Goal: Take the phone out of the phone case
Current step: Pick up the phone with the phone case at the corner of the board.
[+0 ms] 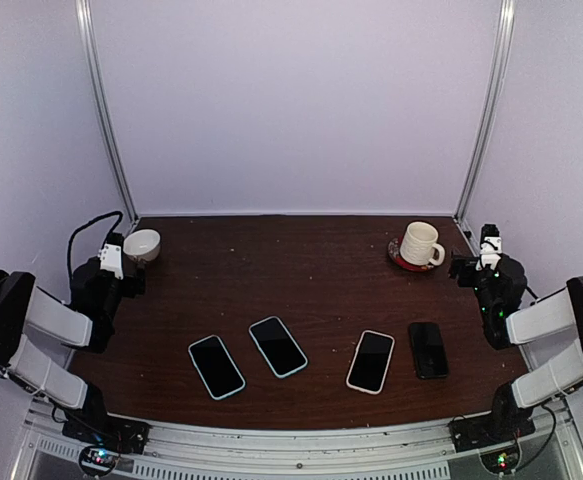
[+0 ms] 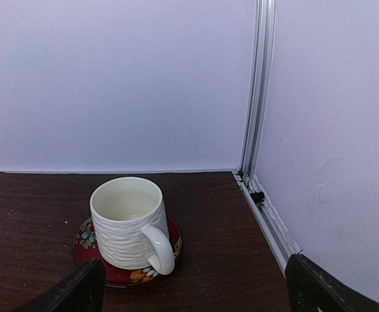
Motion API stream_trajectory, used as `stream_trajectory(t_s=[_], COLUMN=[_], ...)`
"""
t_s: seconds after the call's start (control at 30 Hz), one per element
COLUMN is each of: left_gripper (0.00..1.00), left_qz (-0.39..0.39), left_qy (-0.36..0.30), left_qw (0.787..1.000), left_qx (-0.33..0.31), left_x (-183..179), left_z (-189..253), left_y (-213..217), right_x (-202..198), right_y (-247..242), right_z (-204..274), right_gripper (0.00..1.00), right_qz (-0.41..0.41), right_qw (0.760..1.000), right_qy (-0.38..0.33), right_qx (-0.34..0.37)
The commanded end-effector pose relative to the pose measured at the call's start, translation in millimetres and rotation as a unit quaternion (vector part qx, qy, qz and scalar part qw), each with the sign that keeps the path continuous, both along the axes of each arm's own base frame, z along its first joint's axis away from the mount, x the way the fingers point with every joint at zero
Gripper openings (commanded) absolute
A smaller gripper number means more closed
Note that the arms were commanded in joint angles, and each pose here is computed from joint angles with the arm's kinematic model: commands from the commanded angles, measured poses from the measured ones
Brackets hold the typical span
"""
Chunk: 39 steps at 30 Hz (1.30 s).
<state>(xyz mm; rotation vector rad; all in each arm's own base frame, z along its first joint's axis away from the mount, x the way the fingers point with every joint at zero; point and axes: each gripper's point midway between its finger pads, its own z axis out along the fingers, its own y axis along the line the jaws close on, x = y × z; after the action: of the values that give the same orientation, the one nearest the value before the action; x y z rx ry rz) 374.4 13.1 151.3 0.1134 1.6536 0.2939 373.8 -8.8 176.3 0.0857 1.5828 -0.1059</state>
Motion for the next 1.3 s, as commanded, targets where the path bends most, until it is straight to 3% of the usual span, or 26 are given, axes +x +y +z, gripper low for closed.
stream_trajectory(t_s=[0.0, 0.53, 0.7, 0.87, 1.07, 1.13, 1.27], left_gripper=[0.98, 0.97, 0.98, 0.98, 0.97, 0.97, 0.98], left_qz=[0.004, 0.004, 0.003, 0.003, -0.002, -0.027, -0.005], left_qy=[-0.028, -0.028, -0.028, -0.028, -0.021, -0.029, -0.034], left_qw=[1.0, 1.0, 1.0, 1.0, 1.0, 0.999, 0.999], left_qx=[-0.005, -0.005, -0.006, -0.006, -0.016, -0.007, -0.012], left_x=[5, 5, 5, 5, 6, 2, -9], left_z=[16, 16, 16, 16, 16, 21, 34], left_y=[3, 3, 2, 3, 5, -3, 2], right_x=[0, -1, 10, 5, -36, -56, -94], right_y=[1, -8, 2, 23, 41, 50, 73], right_z=[4, 14, 22, 13, -10, -24, -44], right_gripper=[1.0, 1.0, 1.0, 1.0, 1.0, 1.0, 1.0], right_qz=[0.004, -0.033, -0.029, -0.02, -0.035, -0.026, 0.004], right_qw=[1.0, 0.999, 0.995, 0.973, 0.933, 0.916, 0.891], right_qy=[-0.006, 0.003, 0.09, 0.216, 0.339, 0.381, 0.437], right_qx=[0.004, 0.005, 0.036, 0.078, 0.112, 0.12, 0.125])
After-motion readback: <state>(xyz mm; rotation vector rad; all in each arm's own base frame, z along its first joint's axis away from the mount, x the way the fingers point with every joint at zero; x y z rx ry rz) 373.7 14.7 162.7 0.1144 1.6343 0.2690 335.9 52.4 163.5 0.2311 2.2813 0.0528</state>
